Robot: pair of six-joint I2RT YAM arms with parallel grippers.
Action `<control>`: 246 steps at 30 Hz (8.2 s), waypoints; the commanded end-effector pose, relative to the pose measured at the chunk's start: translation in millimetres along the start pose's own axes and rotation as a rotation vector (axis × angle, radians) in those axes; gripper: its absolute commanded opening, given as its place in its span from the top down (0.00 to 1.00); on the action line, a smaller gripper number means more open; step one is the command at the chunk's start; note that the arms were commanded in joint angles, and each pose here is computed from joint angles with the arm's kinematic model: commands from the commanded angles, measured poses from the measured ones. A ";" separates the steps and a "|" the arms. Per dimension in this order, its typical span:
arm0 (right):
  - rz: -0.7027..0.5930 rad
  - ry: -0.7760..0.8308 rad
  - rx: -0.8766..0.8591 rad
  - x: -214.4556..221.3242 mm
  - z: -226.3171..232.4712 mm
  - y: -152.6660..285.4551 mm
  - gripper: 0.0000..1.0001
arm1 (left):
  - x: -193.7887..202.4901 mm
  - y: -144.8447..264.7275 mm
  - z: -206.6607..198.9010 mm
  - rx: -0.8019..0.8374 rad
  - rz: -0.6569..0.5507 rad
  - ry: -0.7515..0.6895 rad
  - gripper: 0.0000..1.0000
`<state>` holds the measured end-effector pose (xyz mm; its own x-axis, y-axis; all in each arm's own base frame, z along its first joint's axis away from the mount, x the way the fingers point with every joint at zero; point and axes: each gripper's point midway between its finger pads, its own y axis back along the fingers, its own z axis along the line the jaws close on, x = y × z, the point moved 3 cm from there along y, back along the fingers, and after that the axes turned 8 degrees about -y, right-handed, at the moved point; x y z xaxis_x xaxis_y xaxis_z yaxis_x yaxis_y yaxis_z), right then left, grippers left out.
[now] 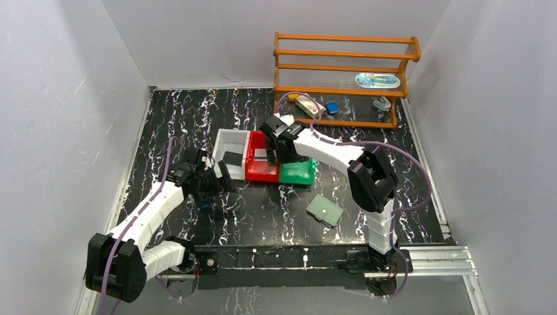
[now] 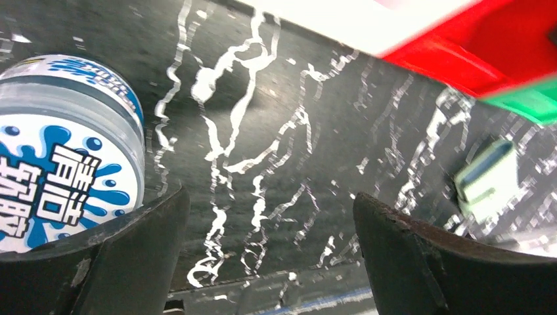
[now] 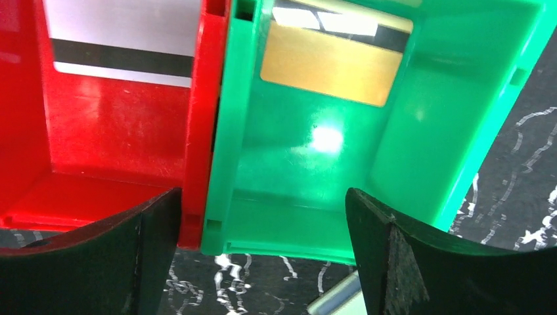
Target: Take the credit cards out of the card holder
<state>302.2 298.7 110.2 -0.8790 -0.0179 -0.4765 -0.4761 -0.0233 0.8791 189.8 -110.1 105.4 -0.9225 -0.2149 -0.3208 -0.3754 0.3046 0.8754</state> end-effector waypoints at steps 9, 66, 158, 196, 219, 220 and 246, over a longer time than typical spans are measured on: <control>-0.065 0.038 0.013 -27.3 -57.1 14.2 0.02 | -40.0 2.3 44.5 -0.333 -0.190 0.017 0.05; -0.025 -0.329 -0.468 129.3 -55.2 71.1 0.24 | 37.9 0.1 -79.6 0.380 0.019 -0.294 0.14; 0.224 -0.615 -0.645 199.7 -55.9 26.4 0.93 | 55.0 -47.2 -87.7 0.033 -0.001 -0.501 0.74; 0.230 -0.445 -1.071 168.5 14.9 63.2 0.91 | 59.5 -40.8 -96.3 0.205 0.035 -0.572 0.55; 0.193 -0.504 -1.025 152.1 25.7 68.6 0.91 | 87.9 -56.9 -94.7 0.104 0.247 -0.712 0.65; 0.192 -0.501 -1.029 151.7 25.9 69.4 0.91 | 87.9 -59.1 -94.4 0.093 0.249 -0.708 0.66; 0.208 -0.541 -0.869 170.6 2.7 46.5 0.85 | 63.3 -48.4 -69.5 0.035 0.052 -0.530 0.50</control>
<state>124.9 296.0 65.5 -0.9457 0.3220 -0.0435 -0.2931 -0.7875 0.5422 153.4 -195.6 54.8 -0.8690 0.3264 -0.3719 -0.2964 0.2585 0.9194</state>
